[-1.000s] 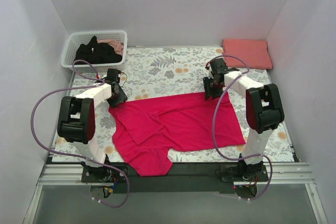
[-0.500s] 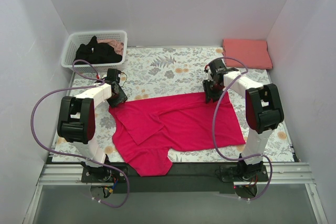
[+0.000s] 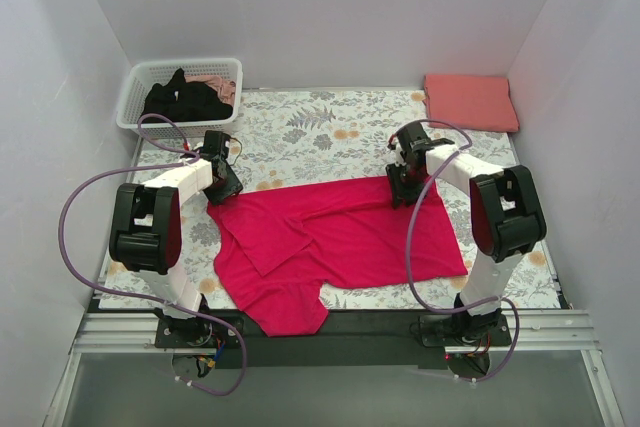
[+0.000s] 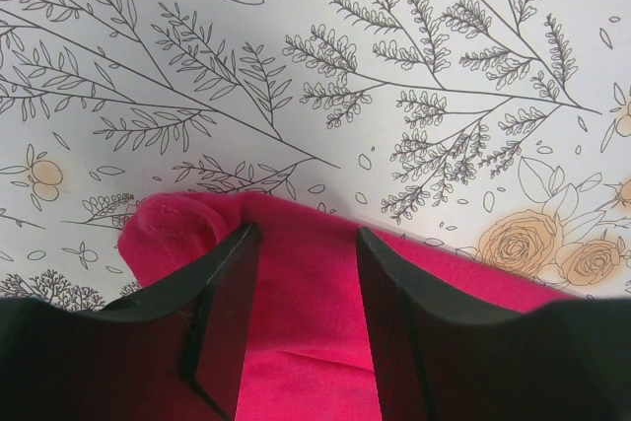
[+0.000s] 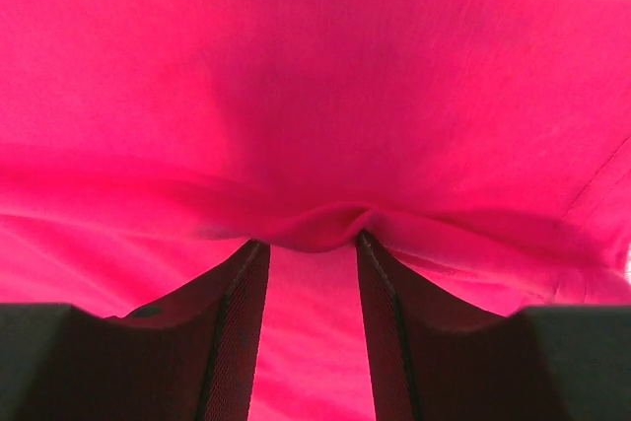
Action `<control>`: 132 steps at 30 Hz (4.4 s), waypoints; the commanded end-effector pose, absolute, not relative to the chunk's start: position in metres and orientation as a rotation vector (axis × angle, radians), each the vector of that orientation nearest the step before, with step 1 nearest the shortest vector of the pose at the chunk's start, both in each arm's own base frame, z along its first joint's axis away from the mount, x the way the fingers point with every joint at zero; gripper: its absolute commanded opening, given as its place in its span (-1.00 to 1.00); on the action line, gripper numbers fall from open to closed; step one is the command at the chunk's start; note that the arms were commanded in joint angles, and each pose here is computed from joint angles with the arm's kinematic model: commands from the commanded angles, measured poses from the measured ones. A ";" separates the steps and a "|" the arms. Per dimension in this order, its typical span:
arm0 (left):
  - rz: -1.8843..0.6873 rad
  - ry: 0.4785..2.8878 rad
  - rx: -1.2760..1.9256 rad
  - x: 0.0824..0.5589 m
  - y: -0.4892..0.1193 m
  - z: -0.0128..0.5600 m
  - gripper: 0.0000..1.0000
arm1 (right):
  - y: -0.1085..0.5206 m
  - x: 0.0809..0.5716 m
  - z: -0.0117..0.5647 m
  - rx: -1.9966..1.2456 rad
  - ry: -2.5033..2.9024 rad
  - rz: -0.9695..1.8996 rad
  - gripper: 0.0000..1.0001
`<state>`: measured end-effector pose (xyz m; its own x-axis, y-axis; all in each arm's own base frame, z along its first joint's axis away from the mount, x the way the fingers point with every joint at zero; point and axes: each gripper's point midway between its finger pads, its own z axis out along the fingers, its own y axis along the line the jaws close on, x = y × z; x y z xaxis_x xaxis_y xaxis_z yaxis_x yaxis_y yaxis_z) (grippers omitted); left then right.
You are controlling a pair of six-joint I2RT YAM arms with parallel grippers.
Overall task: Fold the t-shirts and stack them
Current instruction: Fold the tshirt
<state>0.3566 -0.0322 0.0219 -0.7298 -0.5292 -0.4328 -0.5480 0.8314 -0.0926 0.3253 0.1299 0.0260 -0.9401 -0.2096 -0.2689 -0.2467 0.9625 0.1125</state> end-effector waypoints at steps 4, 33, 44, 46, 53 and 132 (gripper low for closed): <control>0.086 2.539 -0.800 0.355 -0.024 0.032 -0.14 | 0.124 0.306 0.038 -0.317 2.831 0.200 -0.07; 0.095 2.531 -0.795 0.356 -0.022 0.033 -0.13 | 0.200 0.350 0.053 -0.387 2.672 0.344 -0.05; 0.095 2.534 -0.793 0.356 -0.022 0.033 -0.13 | 0.183 0.280 0.038 -0.490 2.773 0.305 -0.06; 0.090 2.536 -0.791 0.357 -0.023 0.033 -0.13 | 0.180 0.273 0.043 -0.511 2.772 0.303 -0.05; 0.090 2.542 -0.795 0.355 -0.023 0.031 -0.13 | 0.159 0.307 0.071 -0.433 2.659 0.124 -0.04; -0.131 2.482 -0.989 0.412 -0.030 0.002 -0.38 | 0.038 0.471 -0.008 0.297 2.482 0.504 -0.23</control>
